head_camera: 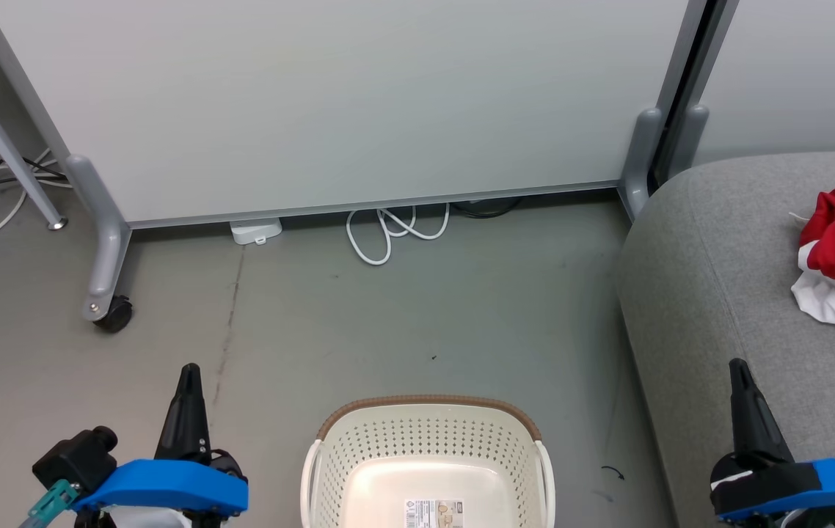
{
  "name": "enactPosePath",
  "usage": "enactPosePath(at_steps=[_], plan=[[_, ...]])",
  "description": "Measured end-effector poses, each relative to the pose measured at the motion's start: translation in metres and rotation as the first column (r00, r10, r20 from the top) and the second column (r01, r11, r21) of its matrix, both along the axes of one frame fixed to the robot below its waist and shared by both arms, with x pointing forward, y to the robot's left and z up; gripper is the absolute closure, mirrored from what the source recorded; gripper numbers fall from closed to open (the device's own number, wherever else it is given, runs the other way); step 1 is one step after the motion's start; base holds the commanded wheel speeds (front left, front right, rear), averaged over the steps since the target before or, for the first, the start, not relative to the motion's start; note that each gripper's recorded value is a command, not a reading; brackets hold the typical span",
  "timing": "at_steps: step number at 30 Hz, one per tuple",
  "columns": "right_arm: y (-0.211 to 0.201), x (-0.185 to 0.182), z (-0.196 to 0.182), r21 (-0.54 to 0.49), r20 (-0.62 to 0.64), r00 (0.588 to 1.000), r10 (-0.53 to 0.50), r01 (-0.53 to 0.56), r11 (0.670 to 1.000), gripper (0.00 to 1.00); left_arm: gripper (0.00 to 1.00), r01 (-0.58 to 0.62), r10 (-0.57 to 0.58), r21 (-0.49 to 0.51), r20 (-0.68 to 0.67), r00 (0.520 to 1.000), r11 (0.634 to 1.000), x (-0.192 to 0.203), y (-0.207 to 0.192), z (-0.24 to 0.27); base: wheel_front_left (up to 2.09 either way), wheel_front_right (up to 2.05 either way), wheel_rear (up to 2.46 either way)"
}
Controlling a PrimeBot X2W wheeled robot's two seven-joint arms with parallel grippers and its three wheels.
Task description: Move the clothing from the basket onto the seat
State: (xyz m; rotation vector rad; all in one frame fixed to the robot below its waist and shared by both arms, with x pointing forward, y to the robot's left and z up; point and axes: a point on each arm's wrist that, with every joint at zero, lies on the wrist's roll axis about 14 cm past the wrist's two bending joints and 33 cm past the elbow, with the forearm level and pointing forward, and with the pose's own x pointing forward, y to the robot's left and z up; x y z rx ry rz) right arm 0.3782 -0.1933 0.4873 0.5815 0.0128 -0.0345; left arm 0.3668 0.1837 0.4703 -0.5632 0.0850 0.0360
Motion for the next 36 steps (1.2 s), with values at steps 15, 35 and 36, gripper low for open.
enactPosePath(at_steps=[15, 35, 36], plan=[[-0.003, 0.002, -0.001, 0.210, -0.017, 1.000, -0.016, 0.019, 0.977, 1.00, 1.00, -0.038, 0.037, -0.214, -0.011, 0.999, 0.976, 0.005, 0.006, 0.003, 0.00, 0.00, 0.00], [-0.004, 0.005, 0.001, 0.436, -0.025, 1.000, -0.018, 0.027, 0.900, 1.00, 1.00, -0.061, 0.059, -0.442, -0.019, 0.998, 0.895, 0.008, 0.011, 0.007, 0.00, 0.00, 0.00], [-0.004, 0.005, 0.001, 0.446, -0.024, 1.000, -0.019, 0.027, 0.894, 1.00, 1.00, -0.062, 0.060, -0.452, -0.019, 0.998, 0.890, 0.008, 0.012, 0.007, 0.00, 0.00, 0.00]])
